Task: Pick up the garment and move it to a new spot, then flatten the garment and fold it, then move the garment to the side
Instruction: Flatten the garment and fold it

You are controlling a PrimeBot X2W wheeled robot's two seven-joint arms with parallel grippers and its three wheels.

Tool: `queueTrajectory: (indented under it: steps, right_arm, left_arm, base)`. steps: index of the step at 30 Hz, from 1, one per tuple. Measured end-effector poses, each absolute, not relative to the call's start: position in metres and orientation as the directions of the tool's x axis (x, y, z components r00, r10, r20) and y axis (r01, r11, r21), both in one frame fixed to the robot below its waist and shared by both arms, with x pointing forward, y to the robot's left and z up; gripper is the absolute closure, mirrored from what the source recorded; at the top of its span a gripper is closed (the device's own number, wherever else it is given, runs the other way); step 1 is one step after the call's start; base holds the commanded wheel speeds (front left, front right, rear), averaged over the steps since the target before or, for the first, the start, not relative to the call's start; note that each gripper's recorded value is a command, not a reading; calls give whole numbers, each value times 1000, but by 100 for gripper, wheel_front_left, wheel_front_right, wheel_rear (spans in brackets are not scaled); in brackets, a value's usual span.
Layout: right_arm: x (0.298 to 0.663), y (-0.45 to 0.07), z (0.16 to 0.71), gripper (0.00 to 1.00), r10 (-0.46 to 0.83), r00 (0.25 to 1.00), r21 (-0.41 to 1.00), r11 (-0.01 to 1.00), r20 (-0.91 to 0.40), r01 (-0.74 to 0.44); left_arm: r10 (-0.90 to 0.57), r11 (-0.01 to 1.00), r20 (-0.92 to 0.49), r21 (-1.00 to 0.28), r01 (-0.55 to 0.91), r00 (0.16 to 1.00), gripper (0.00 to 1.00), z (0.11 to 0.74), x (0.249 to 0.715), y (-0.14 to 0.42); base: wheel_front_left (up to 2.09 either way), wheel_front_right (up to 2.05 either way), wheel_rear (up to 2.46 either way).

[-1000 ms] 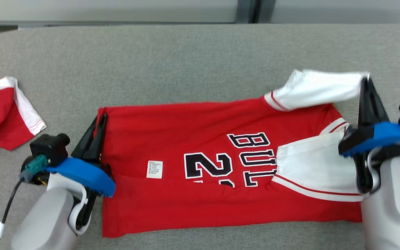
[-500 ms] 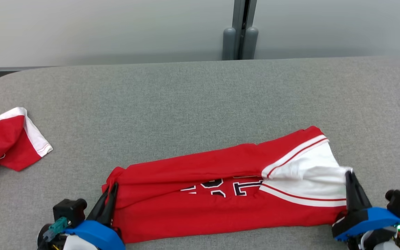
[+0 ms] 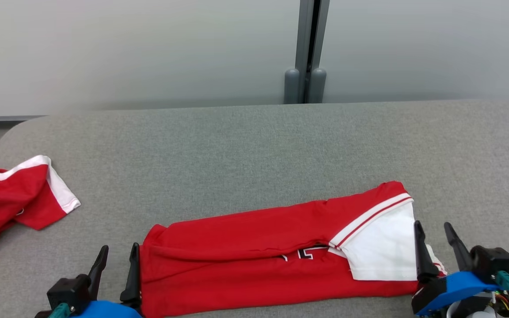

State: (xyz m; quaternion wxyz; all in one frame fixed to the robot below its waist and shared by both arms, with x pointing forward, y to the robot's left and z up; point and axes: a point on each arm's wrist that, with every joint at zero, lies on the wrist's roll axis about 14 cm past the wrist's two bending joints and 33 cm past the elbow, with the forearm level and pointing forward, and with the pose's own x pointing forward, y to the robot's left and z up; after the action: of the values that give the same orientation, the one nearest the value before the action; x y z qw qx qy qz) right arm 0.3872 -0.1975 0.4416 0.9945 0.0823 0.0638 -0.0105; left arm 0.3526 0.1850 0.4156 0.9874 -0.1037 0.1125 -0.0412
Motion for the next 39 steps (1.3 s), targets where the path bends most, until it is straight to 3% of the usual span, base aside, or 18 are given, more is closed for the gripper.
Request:
queueTrajectory:
  steps: [7, 18, 26, 35, 36, 37, 38, 39]
  right_arm:
    - [387, -171, 452, 0, 76, 992, 121, 991, -104, -63]
    - [381, -166, 437, 0, 88, 984, 134, 989, -155, -67]
    - [409, -183, 413, 0, 46, 959, 64, 998, -280, -30]
    - [415, -190, 356, 0, 14, 867, 52, 999, -497, 13]
    - [415, -188, 353, 12, 21, 860, 54, 999, -510, 7]
    - [415, -188, 351, 65, 21, 858, 63, 998, -513, 13]
    - [416, -188, 351, 100, 19, 860, 79, 997, -510, 24]
    - [415, -188, 350, 100, 18, 861, 85, 996, -508, 29]
  left_arm:
    - [-94, 982, -167, -176, 64, 981, 0, 428, 335, 178]
    - [-99, 978, -211, -201, 55, 973, 0, 413, 321, 167]
    - [-137, 972, -268, -224, 77, 954, 0, 396, 329, 159]
    - [-113, 973, -326, -228, 37, 939, 0, 380, 333, 177]
    - [-109, 973, -330, -227, 33, 938, 0, 379, 333, 179]
    - [-106, 974, -333, -226, 30, 937, 0, 378, 332, 181]
    - [-104, 974, -335, -227, 27, 937, 0, 378, 333, 182]
    - [-104, 974, -335, -224, 28, 936, 0, 378, 333, 183]
  base:
    - [0, 0, 0]
    - [0, 0, 0]
    - [0, 0, 0]
    - [0, 0, 0]
    - [0, 0, 0]
    - [0, 0, 0]
    - [0, 0, 0]
    - [0, 0, 0]
